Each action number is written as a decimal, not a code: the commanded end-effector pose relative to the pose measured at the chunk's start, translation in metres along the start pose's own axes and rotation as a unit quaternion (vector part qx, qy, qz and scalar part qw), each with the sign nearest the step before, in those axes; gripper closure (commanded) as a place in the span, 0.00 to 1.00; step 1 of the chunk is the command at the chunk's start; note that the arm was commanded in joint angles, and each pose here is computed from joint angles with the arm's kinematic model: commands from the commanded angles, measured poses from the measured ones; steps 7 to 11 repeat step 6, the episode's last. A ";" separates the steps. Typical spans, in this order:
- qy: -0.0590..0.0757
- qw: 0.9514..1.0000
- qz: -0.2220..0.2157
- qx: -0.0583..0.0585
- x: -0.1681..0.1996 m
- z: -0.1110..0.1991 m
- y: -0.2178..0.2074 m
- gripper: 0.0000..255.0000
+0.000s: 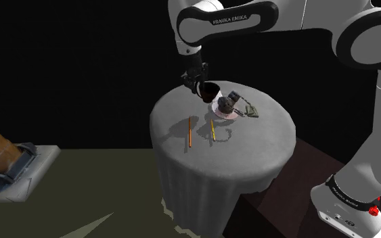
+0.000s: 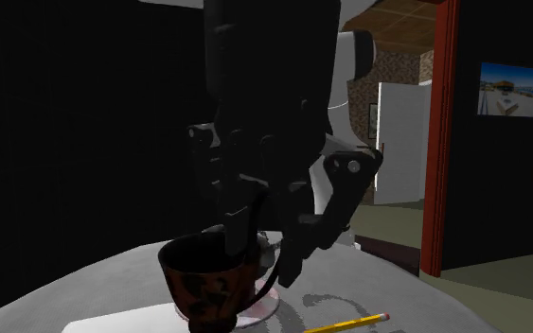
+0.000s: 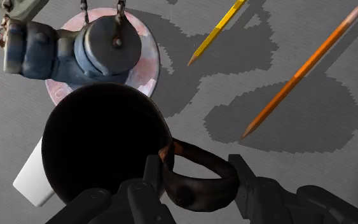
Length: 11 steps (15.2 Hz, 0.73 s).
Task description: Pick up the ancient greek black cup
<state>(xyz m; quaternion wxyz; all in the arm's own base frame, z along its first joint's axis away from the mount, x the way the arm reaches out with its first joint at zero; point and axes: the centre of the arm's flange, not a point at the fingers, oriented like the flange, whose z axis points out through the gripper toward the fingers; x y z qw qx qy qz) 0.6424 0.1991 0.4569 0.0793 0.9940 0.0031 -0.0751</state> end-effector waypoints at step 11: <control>0.000 1.000 0.000 0.000 -0.005 -0.026 0.004 1.00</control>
